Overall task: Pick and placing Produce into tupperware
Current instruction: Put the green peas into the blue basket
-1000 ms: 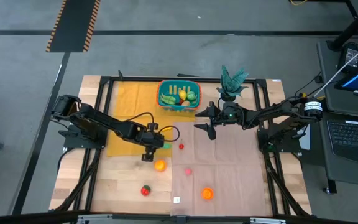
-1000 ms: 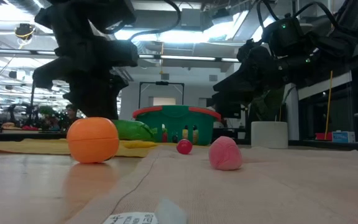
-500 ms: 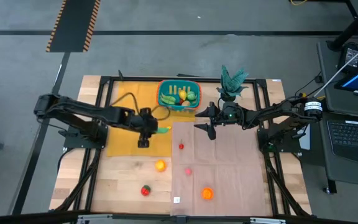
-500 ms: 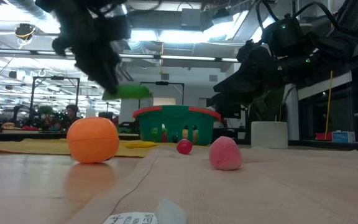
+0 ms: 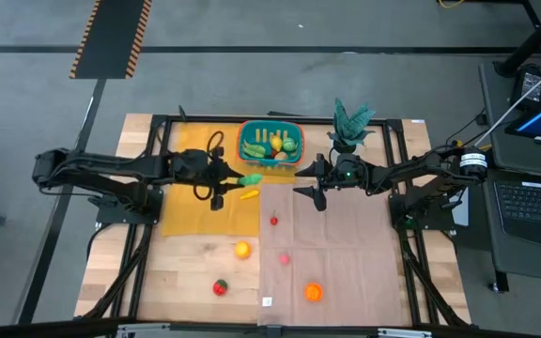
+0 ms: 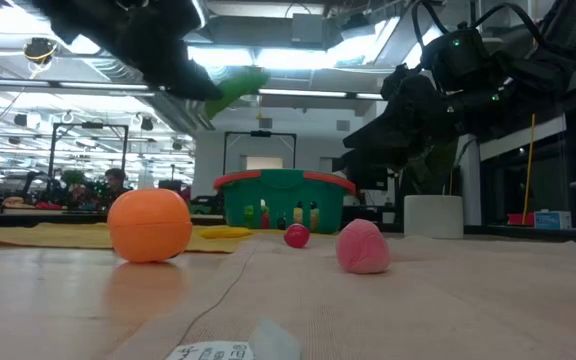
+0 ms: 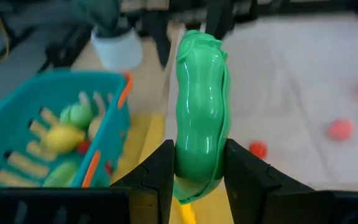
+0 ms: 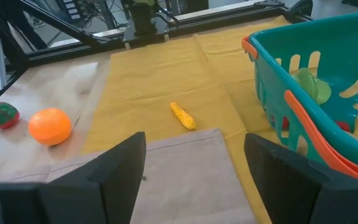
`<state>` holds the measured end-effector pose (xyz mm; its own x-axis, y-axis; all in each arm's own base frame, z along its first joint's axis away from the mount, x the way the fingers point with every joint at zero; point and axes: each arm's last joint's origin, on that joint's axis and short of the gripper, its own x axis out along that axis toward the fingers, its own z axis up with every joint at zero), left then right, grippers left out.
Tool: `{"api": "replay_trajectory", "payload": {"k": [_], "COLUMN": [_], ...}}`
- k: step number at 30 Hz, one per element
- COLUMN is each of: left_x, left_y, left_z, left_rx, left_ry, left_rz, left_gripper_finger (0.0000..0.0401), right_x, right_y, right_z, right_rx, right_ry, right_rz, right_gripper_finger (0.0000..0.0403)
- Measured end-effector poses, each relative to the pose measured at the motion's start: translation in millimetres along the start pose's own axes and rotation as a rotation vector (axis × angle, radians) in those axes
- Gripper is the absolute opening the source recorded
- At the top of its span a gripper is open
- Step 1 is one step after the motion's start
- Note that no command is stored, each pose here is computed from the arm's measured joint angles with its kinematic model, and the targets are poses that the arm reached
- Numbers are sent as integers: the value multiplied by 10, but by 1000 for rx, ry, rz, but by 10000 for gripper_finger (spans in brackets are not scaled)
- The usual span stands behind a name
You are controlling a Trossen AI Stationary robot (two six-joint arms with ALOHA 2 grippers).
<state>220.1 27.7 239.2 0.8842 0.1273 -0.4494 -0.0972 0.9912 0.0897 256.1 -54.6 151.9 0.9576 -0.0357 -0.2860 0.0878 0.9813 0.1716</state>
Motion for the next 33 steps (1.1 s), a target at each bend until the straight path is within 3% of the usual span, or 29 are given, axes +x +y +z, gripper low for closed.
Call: {"api": "replay_trajectory", "payload": {"k": [4, 14, 33], "left_x": [34, 44, 38], "left_y": [40, 157, 218], "left_z": [-78, -163, -165], "left_rx": [-11, -35, -67], "left_ry": [-89, -222, -235], "left_rz": [-28, 36, 65], "left_gripper_finger": [104, 104, 104], "right_x": [0, 0, 0], "right_y": [0, 0, 0], "right_z": [0, 0, 1], "right_rx": [-1, -1, -1], "right_ry": [0, 0, -1], "right_rz": [0, 0, 0], "right_gripper_finger": [275, 275, 275]}}
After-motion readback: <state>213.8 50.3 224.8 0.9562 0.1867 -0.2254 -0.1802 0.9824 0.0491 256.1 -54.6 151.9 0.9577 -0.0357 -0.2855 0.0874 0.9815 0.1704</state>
